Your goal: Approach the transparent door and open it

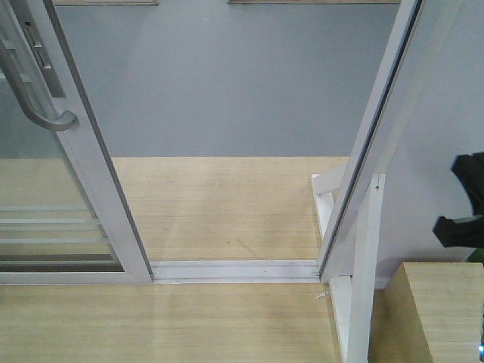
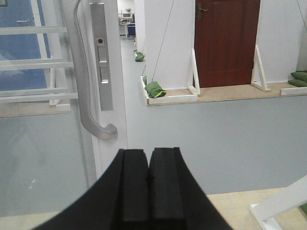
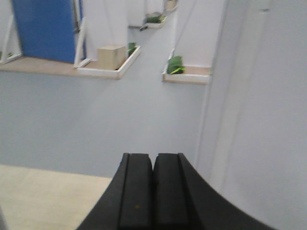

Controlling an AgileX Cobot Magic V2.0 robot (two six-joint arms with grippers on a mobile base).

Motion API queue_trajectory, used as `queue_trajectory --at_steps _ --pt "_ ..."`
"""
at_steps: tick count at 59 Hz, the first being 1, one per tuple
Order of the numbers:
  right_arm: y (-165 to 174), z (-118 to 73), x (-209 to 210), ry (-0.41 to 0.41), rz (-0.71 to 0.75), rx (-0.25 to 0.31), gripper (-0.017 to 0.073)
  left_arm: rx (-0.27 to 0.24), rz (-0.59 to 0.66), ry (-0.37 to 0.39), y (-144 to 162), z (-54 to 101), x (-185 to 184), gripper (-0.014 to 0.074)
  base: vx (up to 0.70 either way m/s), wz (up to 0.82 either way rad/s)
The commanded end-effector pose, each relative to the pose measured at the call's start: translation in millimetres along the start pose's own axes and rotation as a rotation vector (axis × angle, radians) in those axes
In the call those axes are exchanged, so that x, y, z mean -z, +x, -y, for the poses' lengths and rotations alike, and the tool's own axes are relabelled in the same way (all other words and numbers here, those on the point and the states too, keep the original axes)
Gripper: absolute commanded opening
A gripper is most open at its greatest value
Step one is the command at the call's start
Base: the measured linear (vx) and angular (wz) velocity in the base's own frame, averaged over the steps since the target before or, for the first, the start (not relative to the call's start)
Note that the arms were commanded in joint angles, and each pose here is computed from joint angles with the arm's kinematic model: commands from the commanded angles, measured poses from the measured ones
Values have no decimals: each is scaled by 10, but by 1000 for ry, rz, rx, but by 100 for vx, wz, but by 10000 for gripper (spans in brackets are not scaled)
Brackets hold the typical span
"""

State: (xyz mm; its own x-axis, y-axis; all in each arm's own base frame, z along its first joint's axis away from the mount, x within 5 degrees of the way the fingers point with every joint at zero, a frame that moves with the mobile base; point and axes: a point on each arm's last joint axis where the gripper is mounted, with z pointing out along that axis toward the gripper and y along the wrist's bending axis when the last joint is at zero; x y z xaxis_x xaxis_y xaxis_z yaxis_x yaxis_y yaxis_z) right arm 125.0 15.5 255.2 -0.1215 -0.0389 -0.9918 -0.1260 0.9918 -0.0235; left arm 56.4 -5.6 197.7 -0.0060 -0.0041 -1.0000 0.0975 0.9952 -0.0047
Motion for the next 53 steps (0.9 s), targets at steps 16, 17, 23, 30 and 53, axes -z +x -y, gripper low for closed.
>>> queue_trajectory --at_steps 16,17,23,30,53 --pt "606 128 519 217 160 28 -10 9 59 3 31 0 -2 -6 0 0" --pt "631 122 537 215 135 26 -9 9 59 3 31 0 -2 -6 0 0" --pt "764 108 632 225 58 22 -8 9 59 3 31 0 -2 -6 0 0" --pt "824 105 613 216 -12 -57 -8 9 52 3 36 0 -2 -6 0 0" --pt "772 105 620 217 46 -51 -8 9 46 3 42 0 -3 -6 0 0"
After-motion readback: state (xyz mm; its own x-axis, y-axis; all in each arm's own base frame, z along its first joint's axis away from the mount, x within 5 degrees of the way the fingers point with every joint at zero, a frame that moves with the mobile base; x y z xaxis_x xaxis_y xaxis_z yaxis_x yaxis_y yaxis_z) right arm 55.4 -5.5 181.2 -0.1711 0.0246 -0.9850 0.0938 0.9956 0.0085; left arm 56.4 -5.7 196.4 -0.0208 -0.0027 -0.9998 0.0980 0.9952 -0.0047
